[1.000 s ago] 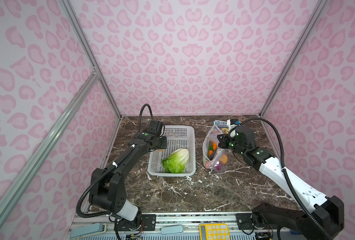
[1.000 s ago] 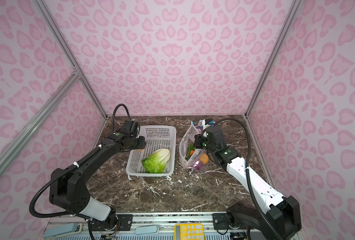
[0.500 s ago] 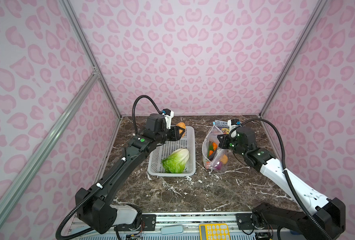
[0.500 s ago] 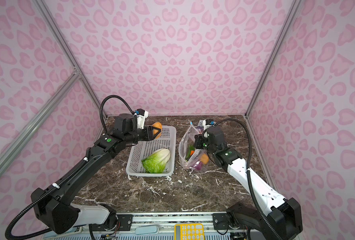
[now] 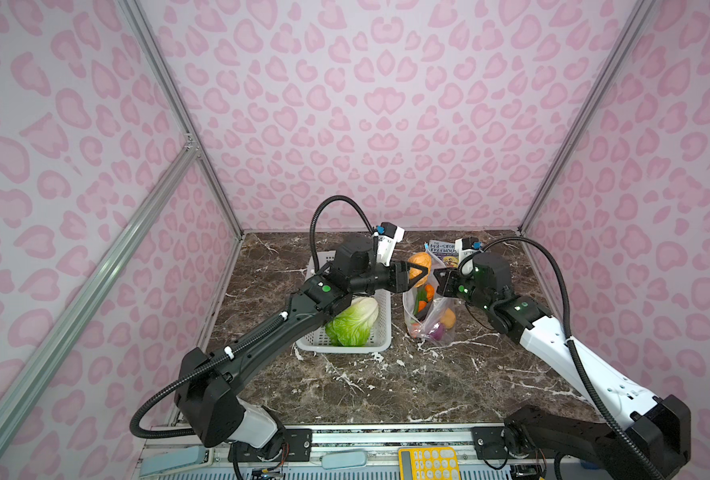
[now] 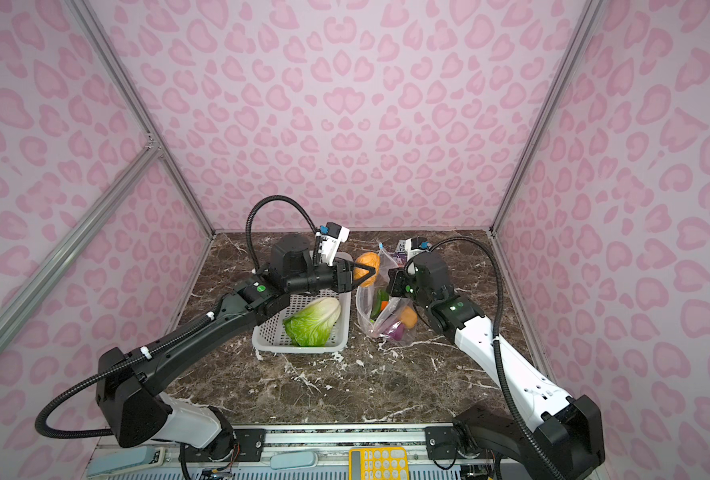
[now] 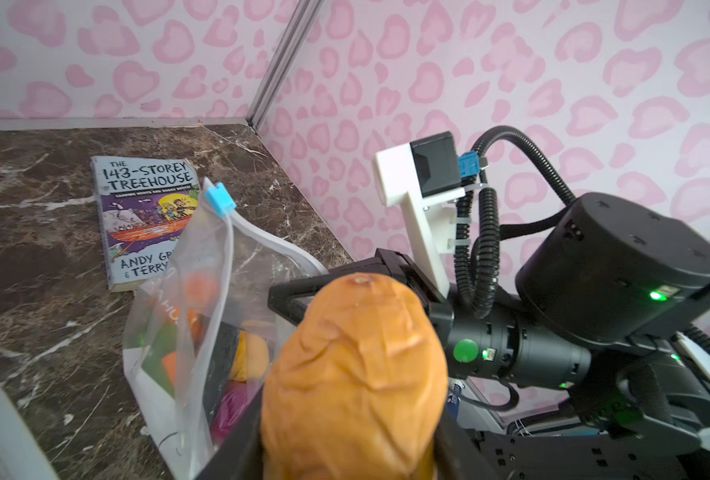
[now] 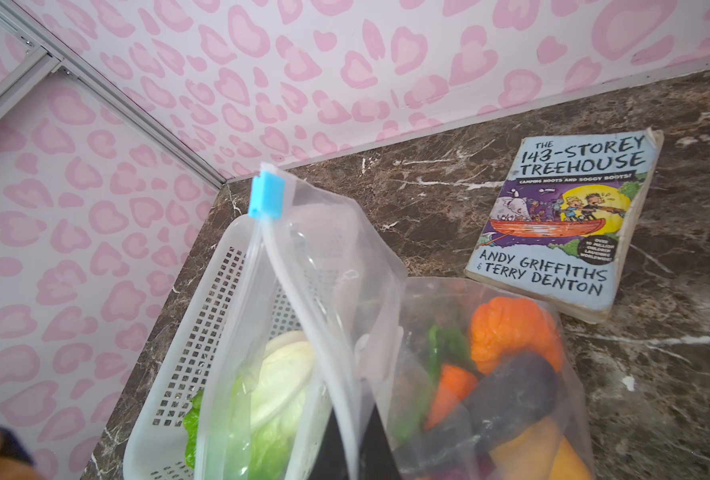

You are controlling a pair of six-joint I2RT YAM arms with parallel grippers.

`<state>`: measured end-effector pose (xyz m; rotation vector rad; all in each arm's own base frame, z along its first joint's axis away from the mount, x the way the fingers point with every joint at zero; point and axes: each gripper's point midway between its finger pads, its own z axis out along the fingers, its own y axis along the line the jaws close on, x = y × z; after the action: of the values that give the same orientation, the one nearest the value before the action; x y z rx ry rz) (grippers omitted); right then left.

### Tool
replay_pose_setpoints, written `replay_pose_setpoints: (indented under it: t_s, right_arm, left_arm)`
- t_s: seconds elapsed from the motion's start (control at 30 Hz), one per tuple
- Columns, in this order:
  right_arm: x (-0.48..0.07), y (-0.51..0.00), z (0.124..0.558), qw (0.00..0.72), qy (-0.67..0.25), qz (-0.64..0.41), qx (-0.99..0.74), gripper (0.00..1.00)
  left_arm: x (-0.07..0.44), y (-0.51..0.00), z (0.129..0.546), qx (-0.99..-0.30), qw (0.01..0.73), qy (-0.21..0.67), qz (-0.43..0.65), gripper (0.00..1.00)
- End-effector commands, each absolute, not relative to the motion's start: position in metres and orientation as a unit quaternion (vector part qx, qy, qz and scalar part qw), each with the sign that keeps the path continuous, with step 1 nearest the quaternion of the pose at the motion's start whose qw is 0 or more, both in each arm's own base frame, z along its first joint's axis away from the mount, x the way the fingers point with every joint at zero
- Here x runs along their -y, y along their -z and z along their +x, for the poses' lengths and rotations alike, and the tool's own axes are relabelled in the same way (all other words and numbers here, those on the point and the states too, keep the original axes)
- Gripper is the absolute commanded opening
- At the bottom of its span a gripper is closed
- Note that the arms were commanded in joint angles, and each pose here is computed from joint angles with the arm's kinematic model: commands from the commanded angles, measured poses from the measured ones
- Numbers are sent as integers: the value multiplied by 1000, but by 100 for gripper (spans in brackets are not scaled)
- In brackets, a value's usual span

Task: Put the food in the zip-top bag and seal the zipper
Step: 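Lift the bread roll with the left gripper and carry it to the bag, then lower the bread roll into the bag mouth and open the left gripper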

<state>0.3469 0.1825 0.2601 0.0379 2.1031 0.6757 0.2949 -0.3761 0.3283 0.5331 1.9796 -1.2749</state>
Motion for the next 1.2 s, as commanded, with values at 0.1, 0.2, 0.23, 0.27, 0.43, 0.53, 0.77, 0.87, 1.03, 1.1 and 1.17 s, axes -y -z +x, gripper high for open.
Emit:
replay_pose_setpoints:
  t_s: [0.1, 0.2, 0.23, 0.27, 0.43, 0.53, 0.77, 0.87, 1.03, 1.1, 1.17]
  right_arm:
    - [-183, -269, 346, 461, -279, 13, -842, 0]
    - [-182, -268, 346, 461, -278, 12, -843, 0]
    - [-183, -268, 346, 461, -278, 12, -843, 0]
    - [-182, -268, 346, 461, -277, 12, -843, 0]
    - [-182, -264, 346, 459, -275, 11, -845, 0]
    - [-183, -263, 347, 457, -275, 12, -846, 0]
    - [-183, -260, 347, 454, -273, 12, -848, 0]
    - [-183, -258, 347, 453, -271, 12, -849, 0]
    - [-185, -257, 348, 451, -270, 10, -851, 0]
    - [-185, -256, 348, 451, -269, 10, -851, 0]
    - [-185, -255, 348, 450, -267, 9, -852, 0]
  left_arm:
    - [395, -311, 304, -772, 352, 489, 203, 45]
    - [398, -288, 307, -791, 339, 470, 198, 44]
    - [399, -283, 308, -797, 335, 464, 195, 44]
    - [399, -276, 308, -803, 330, 458, 193, 44]
    - [400, -250, 310, -834, 308, 417, 191, 44]
    - [400, -230, 311, -854, 291, 387, 189, 44]
    - [398, -203, 314, -885, 269, 330, 191, 49]
    - [398, -200, 315, -889, 268, 317, 194, 50]
    - [397, -189, 315, -901, 253, 289, 202, 50]
    - [398, -186, 314, -903, 246, 288, 203, 51]
    - [398, -184, 314, -904, 243, 288, 201, 53]
